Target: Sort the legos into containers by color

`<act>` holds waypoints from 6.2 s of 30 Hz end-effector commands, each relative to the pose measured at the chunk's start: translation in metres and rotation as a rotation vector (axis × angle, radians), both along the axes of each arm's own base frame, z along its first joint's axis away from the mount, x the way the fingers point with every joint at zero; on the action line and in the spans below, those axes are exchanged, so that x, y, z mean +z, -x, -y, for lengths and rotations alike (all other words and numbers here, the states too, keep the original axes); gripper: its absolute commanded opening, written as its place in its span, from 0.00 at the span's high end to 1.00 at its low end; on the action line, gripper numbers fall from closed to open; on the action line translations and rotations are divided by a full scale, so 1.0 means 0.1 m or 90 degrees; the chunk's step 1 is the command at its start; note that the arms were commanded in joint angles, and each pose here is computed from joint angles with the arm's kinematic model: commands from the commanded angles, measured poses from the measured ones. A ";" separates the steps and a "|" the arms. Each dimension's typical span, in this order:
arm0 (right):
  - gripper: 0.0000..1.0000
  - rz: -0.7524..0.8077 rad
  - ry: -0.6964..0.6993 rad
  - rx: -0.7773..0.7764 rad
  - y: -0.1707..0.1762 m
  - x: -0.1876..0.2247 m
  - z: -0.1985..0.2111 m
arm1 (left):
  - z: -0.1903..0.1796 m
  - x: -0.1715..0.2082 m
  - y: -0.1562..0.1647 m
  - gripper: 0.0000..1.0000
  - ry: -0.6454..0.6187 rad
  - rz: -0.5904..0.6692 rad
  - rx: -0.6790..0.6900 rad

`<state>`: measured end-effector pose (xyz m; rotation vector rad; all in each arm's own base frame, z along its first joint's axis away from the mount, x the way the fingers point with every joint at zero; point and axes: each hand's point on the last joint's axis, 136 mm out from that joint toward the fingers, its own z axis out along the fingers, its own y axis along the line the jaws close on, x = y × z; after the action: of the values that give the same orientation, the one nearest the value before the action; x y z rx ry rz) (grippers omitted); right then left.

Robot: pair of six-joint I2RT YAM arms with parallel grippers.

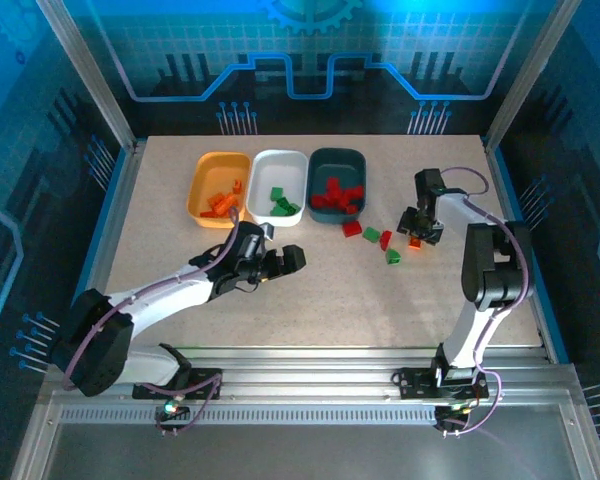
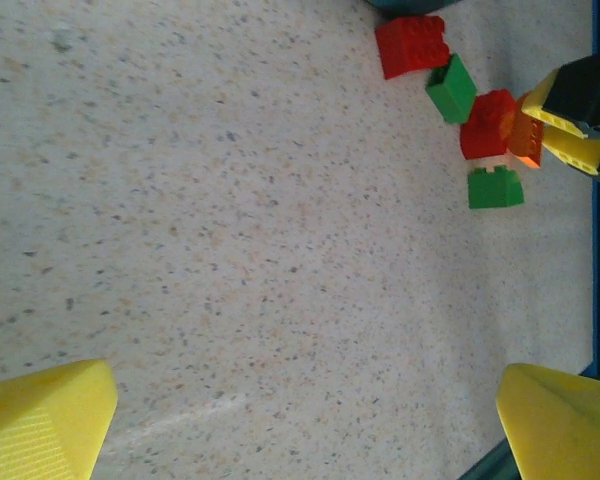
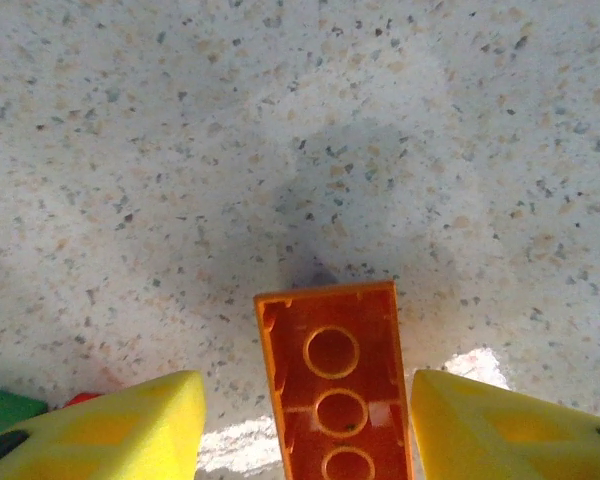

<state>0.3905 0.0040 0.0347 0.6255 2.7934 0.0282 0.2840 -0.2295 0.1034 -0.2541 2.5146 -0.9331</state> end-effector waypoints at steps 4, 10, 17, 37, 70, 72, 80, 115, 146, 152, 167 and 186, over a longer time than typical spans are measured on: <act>0.46 -0.028 0.003 -0.003 0.02 -0.08 0.01 | -0.34 -0.01 -0.06 0.01 -0.001 -0.033 0.078; 0.69 -0.001 -0.011 0.003 0.02 -0.06 -0.04 | -0.66 0.08 -0.06 0.01 0.014 -0.037 0.122; 0.74 0.088 -0.001 0.017 0.04 0.41 -0.10 | -1.39 0.47 -0.04 0.01 0.063 -0.001 0.245; 0.74 0.365 -0.187 0.443 -0.46 1.21 -4.06 | -1.92 0.19 0.10 0.01 0.299 -0.130 0.363; 0.37 0.396 -0.092 0.340 -0.52 1.75 -3.23 | -1.24 0.28 0.24 0.01 0.218 -0.058 0.203; 0.37 0.331 -0.057 0.248 -0.34 1.43 -2.49 | -1.02 0.19 0.28 0.01 0.188 -0.044 0.172; 0.30 0.107 0.006 0.162 0.43 0.49 -0.95 | -0.16 -0.04 0.39 0.01 0.101 -0.007 0.034; 0.74 0.070 0.083 0.237 0.73 0.39 -1.12 | -0.21 0.09 0.26 0.01 0.061 0.007 0.034; 0.44 0.309 0.069 0.394 -0.59 1.49 -2.93 | -1.11 -0.14 0.20 0.01 0.158 -0.106 0.209; 0.41 0.116 0.161 0.330 0.07 0.97 -1.64 | -0.66 -0.15 0.27 0.01 0.119 -0.072 0.115; 0.38 -0.067 0.279 0.446 0.14 0.28 -1.24 | -0.16 -0.24 0.05 0.01 0.134 -0.115 0.069; 0.41 -0.008 0.050 0.497 -0.19 0.03 -1.22 | -0.21 -0.13 0.04 0.01 0.122 -0.088 0.076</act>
<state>0.4078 0.1234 0.0447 -0.4866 2.8302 -0.0292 0.2751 -0.2060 0.0766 -0.5682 2.5322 -1.1433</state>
